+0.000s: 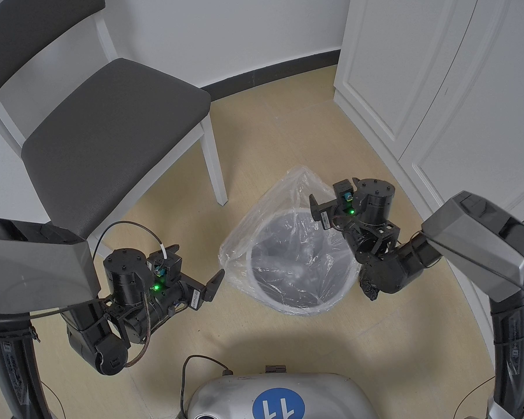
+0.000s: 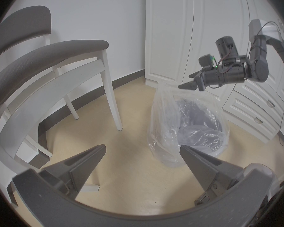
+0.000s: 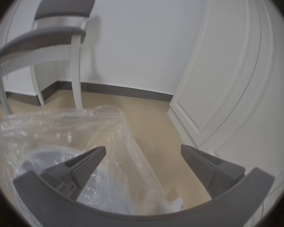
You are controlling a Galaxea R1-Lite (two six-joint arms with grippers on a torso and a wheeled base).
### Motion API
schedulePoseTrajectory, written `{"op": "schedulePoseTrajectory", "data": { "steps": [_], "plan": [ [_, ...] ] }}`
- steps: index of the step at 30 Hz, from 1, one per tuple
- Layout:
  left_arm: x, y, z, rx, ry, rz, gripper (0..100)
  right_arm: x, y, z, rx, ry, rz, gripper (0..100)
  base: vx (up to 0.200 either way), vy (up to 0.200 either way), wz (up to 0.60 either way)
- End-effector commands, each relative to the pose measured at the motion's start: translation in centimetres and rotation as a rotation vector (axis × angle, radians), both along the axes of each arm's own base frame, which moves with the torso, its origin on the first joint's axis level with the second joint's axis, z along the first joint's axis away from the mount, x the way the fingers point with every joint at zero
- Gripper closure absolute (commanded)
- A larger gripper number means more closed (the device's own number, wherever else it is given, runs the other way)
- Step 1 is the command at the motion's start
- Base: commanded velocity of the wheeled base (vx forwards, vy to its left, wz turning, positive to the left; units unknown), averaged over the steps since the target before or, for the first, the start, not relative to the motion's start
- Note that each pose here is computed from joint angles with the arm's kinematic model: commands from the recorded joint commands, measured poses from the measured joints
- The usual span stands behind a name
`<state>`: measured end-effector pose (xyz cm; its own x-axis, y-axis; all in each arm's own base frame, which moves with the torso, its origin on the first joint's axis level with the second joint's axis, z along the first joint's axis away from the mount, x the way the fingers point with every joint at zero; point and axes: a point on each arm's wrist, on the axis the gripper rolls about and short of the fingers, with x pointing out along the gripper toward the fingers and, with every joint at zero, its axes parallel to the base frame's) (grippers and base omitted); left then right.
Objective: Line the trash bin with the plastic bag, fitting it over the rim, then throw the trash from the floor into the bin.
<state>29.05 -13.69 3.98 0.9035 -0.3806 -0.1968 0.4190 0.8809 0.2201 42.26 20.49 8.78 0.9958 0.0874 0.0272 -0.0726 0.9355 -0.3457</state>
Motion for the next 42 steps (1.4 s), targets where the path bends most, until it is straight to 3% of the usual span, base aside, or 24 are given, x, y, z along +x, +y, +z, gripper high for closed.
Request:
{"op": "schedulePoseTrajectory", "data": {
  "steps": [1,3,12,15,17,18,21,23,26,27,28,34,40,42],
  "plan": [
    [-0.4,-0.1,0.5,-0.003,-0.007,-0.007,0,-2.7,-1.1,4.6,0.079,-0.043,0.000,0,0.000,0.000,0.00],
    [-0.5,-0.3,0.5,-0.005,-0.007,-0.014,0,-3.3,-1.5,5.2,0.113,-0.038,-0.002,0,0.000,0.000,0.00],
    [-1.1,-0.3,1.5,-0.019,-0.029,-0.025,0,-4.6,-2.3,6.8,0.119,0.021,-0.034,0,0.000,0.000,0.00],
    [-1.2,-0.4,1.8,-0.022,-0.034,-0.028,0,-4.3,-2.1,7.2,0.155,0.023,-0.029,0,0.000,0.000,0.00],
    [-1.4,-0.5,1.9,-0.023,-0.037,-0.032,0,-4.3,-2.0,7.3,0.218,0.020,-0.019,0,0.000,0.000,0.00],
    [-1.5,-0.4,2.4,-0.032,-0.050,-0.034,0,-5.3,-1.5,7.2,0.293,0.048,-0.006,0,0.000,0.000,0.00],
    [-1.7,-0.4,2.8,-0.040,-0.060,-0.035,0,-7.2,-1.6,7.2,0.334,0.104,0.007,0,0.000,0.000,0.00],
    [-1.8,-0.5,3.3,-0.060,-0.069,-0.036,0,-10.9,-3.4,6.6,0.250,0.268,-0.011,0,0.000,0.000,0.00],
    [-2.0,-1.3,3.5,-0.089,-0.066,-0.056,0,-12.3,-4.7,6.7,0.206,0.385,0.000,0,0.000,0.000,0.00],
    [-2.0,-1.3,3.5,-0.089,-0.066,-0.056,0,-12.3,-4.7,6.7,0.206,0.385,0.000,0,0.000,0.000,0.00],
    [-2.3,-2.9,3.5,-0.126,-0.062,-0.067,0,-11.6,-5.7,7.2,0.249,0.430,0.026,0,0.000,0.000,0.00],
    [0.3,-6.1,2.8,-0.146,-0.078,-0.020,0,-9.2,-6.1,5.1,0.349,0.479,-0.015,0,0.000,0.000,0.00],
    [0.5,-7.6,2.6,-0.193,0.006,-0.009,0,-7.8,-6.0,3.2,0.421,0.478,-0.025,0,0.000,0.000,0.00],
    [1.0,-7.7,2.6,-0.185,0.025,0.034,0,-7.4,-6.1,2.8,0.426,0.477,-0.019,0,0.000,0.000,0.00]
  ]
}}
